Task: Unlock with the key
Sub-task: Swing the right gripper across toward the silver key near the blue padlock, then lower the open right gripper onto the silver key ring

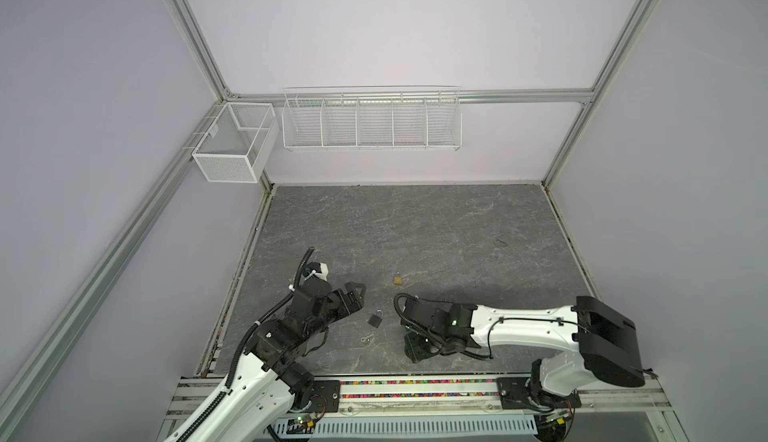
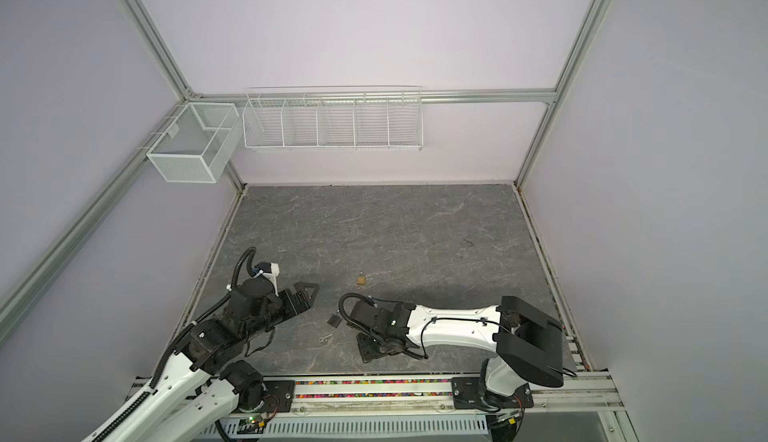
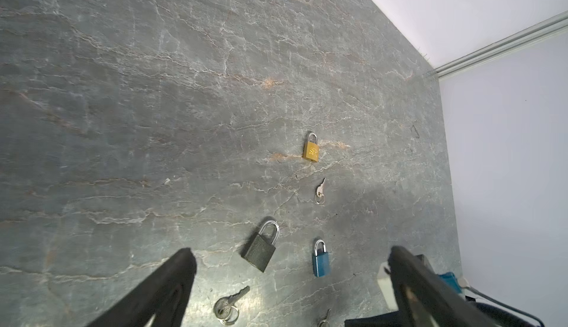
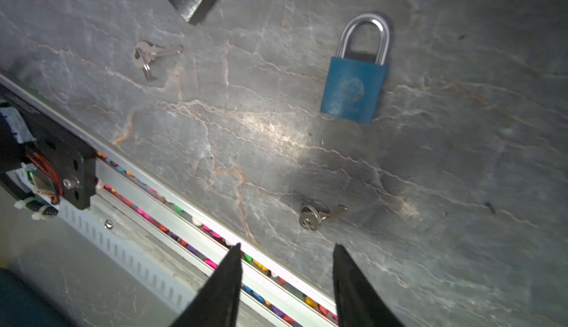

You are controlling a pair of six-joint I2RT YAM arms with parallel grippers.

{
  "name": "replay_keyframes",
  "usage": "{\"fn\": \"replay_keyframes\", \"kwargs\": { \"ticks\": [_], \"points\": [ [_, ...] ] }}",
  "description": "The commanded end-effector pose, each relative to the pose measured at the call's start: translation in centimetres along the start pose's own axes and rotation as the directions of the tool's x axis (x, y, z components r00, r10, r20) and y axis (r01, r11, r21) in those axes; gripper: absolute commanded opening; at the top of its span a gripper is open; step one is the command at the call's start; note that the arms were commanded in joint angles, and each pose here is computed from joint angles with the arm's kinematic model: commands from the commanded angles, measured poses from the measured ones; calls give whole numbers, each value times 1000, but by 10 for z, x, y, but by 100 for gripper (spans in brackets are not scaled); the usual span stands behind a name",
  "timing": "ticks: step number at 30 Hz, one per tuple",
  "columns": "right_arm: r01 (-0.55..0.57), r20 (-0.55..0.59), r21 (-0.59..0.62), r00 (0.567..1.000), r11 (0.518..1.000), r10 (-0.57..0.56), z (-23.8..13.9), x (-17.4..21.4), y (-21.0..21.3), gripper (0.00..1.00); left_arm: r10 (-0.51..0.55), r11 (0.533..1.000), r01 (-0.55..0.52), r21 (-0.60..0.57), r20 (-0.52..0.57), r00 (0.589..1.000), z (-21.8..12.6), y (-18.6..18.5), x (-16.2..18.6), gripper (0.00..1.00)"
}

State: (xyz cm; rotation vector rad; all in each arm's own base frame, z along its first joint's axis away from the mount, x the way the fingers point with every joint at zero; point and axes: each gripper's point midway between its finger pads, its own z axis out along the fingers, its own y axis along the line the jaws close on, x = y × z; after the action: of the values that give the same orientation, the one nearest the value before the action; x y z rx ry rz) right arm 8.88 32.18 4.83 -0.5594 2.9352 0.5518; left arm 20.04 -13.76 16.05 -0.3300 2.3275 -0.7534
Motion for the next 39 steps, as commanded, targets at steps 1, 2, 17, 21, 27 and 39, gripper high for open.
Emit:
{"fn": "replay_keyframes", "kwargs": {
  "ticks": [1,2,17,21,27,39],
  "points": [
    [-34,-1,8,999,999,34,3,-1,2,47,0,999,0,-36,-1,1000,-2,8,2,98],
    [-30,-5,28,1000,999,30,3,-1,-1,46,0,999,0,-39,-2,1000,-2,8,2,98],
    [-54,-38,72,998,996,57,19,1,-16,34,-4,999,4,-47,-7,1000,2,10,4,98],
    [-53,-36,57,998,997,55,21,-1,-13,31,-5,999,4,-51,-9,1000,2,11,5,98],
    [-47,-39,62,998,997,50,22,-2,-12,28,-5,998,4,-58,-10,1000,2,13,5,98],
    [-43,-53,76,998,996,47,28,0,-14,21,-5,998,4,-64,-14,1000,3,15,6,98]
  ]
}}
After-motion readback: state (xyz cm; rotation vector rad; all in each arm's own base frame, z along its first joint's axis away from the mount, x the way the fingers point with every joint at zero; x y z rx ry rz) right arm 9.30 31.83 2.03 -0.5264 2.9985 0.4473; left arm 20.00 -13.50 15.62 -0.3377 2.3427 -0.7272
